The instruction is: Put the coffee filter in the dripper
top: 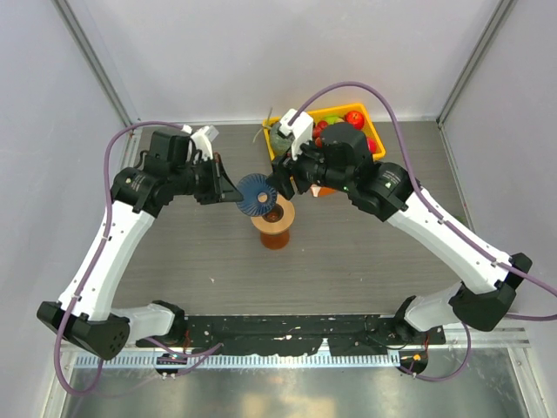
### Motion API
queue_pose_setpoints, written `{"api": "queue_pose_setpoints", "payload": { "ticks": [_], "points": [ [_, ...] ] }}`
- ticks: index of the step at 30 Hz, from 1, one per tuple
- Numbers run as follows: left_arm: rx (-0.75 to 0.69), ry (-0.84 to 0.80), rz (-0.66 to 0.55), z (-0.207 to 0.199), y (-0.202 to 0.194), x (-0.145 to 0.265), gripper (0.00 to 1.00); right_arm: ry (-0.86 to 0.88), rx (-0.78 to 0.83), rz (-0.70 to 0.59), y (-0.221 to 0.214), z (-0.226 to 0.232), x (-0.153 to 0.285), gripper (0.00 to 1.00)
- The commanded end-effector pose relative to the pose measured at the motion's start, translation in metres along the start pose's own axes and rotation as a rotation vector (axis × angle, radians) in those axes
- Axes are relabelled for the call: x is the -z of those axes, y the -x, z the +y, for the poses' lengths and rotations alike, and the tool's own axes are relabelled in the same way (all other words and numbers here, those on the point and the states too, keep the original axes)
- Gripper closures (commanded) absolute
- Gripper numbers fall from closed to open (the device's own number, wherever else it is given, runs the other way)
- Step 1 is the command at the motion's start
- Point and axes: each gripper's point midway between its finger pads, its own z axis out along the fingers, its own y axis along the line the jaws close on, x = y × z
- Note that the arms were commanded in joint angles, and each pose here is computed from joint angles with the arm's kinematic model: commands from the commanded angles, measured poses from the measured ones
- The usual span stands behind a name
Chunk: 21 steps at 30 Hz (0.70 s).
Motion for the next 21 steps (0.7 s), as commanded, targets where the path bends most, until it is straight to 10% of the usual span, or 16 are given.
{"api": "queue_pose_setpoints", "payload": {
  "ticks": [1,21],
  "points": [
    [-0.020,-0.060,-0.032,-0.014,0.009,0.000,1.00,-0.068,0.090,-0.036,0.018,-0.004,0.000,0.39],
    [-0.032,-0.083,-0.024,-0.018,0.009,0.000,1.00,-0.017,0.112,0.055,-0.009,0.006,-0.022,0.80]
  ]
}}
